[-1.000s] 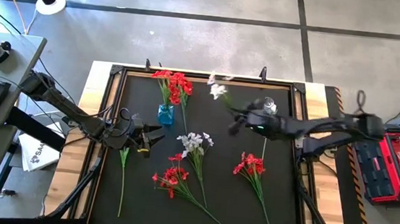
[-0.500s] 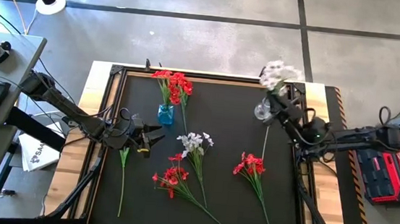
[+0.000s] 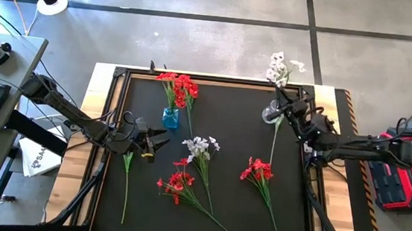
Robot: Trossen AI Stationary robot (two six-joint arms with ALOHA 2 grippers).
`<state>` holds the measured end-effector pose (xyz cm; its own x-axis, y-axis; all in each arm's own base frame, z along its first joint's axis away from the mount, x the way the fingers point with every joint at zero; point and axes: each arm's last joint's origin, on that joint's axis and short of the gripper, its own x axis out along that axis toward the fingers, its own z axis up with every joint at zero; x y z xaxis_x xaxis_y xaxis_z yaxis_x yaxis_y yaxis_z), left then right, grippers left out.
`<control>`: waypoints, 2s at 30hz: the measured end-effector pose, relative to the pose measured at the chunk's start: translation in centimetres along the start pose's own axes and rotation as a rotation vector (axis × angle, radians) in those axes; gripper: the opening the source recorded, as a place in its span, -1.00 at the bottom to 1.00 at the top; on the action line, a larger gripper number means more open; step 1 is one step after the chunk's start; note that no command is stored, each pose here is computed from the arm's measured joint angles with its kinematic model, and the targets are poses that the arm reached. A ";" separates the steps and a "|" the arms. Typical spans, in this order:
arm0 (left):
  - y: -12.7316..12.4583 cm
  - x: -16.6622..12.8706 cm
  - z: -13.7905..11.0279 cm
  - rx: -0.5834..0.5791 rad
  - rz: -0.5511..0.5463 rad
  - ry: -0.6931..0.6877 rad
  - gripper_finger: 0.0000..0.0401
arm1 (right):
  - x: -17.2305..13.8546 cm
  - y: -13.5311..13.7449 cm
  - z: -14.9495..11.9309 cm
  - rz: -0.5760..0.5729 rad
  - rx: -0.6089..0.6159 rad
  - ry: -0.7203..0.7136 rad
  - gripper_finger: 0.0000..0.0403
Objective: Sort flowers into vase by color
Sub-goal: Put the top white flowers into the transparent vase, then put the bottom right red flowers into the blue vase
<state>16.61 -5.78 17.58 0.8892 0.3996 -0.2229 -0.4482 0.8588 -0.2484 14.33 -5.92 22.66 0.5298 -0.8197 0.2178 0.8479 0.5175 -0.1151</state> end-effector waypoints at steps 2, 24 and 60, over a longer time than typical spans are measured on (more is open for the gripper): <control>0.0 0.0 0.0 0.000 0.000 0.000 -0.02 | 0.1 0.0 -0.3 -0.002 0.006 0.021 -1.00; 0.0 0.0 0.0 -0.001 0.000 0.000 -0.02 | 0.9 0.3 -0.3 -0.132 0.024 0.314 0.15; 0.0 0.0 0.0 0.002 -0.003 0.002 -0.02 | -4.4 3.4 -3.5 -0.143 0.170 1.424 -0.16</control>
<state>16.61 -5.79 17.58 0.8902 0.3967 -0.2239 -0.4456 0.8604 -0.2472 14.90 -1.40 17.90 0.0956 -0.3574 -0.9291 0.9359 0.3503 -0.0385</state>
